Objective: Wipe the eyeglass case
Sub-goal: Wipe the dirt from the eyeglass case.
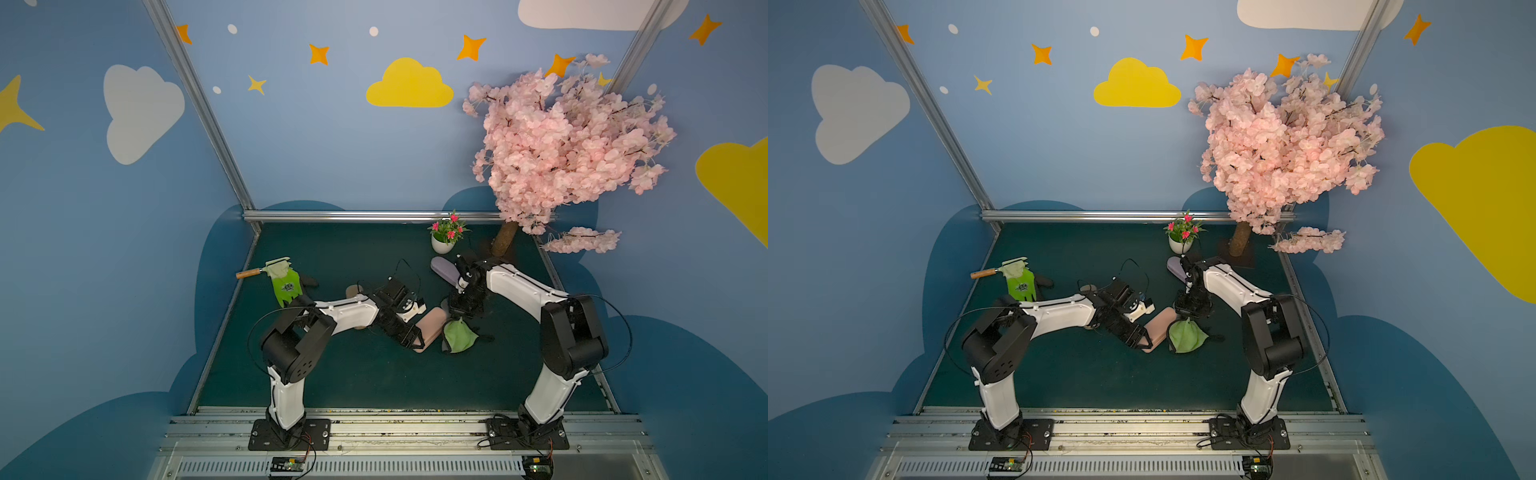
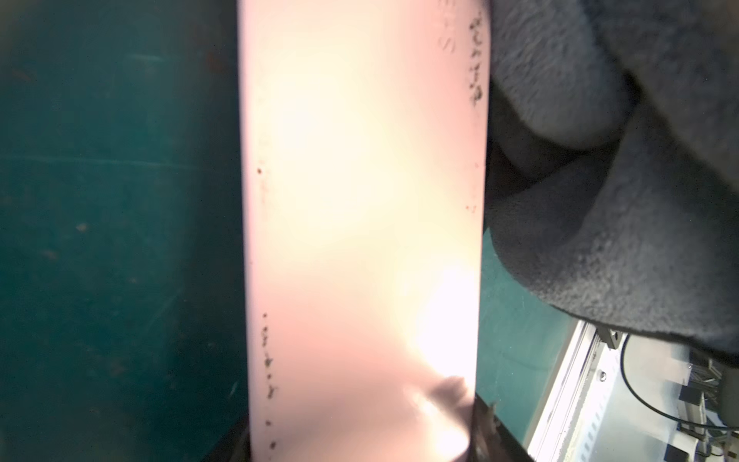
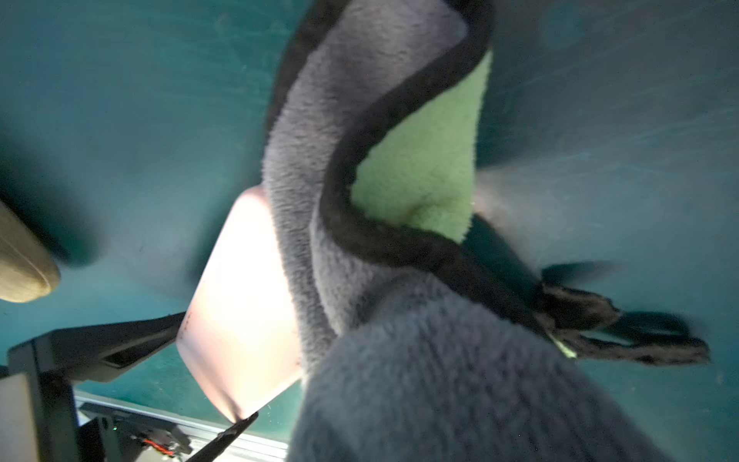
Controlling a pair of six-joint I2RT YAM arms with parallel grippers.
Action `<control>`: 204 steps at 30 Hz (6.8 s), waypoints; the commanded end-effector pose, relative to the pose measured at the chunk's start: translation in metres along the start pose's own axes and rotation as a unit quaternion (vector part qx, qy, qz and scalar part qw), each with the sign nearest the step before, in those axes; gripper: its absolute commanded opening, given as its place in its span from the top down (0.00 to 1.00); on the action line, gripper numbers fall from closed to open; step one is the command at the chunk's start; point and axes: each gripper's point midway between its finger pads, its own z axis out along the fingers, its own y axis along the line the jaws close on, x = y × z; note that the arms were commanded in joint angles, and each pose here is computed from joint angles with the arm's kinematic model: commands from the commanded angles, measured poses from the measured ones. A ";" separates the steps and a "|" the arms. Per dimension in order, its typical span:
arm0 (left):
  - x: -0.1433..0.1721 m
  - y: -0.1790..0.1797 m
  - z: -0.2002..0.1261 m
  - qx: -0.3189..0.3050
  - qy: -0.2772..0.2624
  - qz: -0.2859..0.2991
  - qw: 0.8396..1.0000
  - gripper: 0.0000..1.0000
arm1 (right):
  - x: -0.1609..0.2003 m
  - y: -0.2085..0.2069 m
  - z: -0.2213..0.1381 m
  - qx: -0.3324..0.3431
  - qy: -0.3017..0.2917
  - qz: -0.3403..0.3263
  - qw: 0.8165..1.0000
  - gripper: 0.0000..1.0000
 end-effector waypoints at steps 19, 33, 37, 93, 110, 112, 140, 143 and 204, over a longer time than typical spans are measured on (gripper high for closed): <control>0.067 0.023 0.007 -0.075 0.106 0.037 0.991 0.97 | -0.002 -0.021 -0.001 -0.010 0.007 0.002 1.000 1.00; 0.067 0.025 0.009 -0.082 0.109 0.041 0.990 0.97 | 0.061 0.084 0.032 -0.248 0.140 0.063 0.957 1.00; 0.066 0.029 0.008 -0.093 0.105 0.043 0.989 0.97 | 0.029 -0.019 0.033 -0.108 0.082 0.092 0.986 1.00; 0.057 0.051 0.004 -0.278 0.075 0.123 0.950 0.97 | 0.027 0.086 0.027 -0.237 0.078 0.077 0.965 1.00; 0.060 0.043 0.004 -0.220 0.079 0.064 0.970 0.97 | 0.049 -0.032 0.054 -0.010 0.091 0.049 0.995 1.00; 0.058 0.040 0.006 -0.208 0.078 0.058 0.973 0.97 | 0.058 -0.031 0.054 0.006 0.095 0.038 0.995 1.00; 0.065 0.045 0.011 -0.194 0.085 0.028 0.977 0.97 | -0.023 0.028 -0.024 -0.152 -0.005 0.048 0.987 1.00; 0.067 0.045 0.011 -0.195 0.090 0.020 0.976 0.97 | -0.025 0.037 -0.006 -0.142 0.011 0.048 0.989 1.00; 0.073 0.047 0.014 -0.186 0.112 -0.018 0.976 0.97 | 0.122 0.075 0.030 -0.160 0.201 -0.034 0.966 1.00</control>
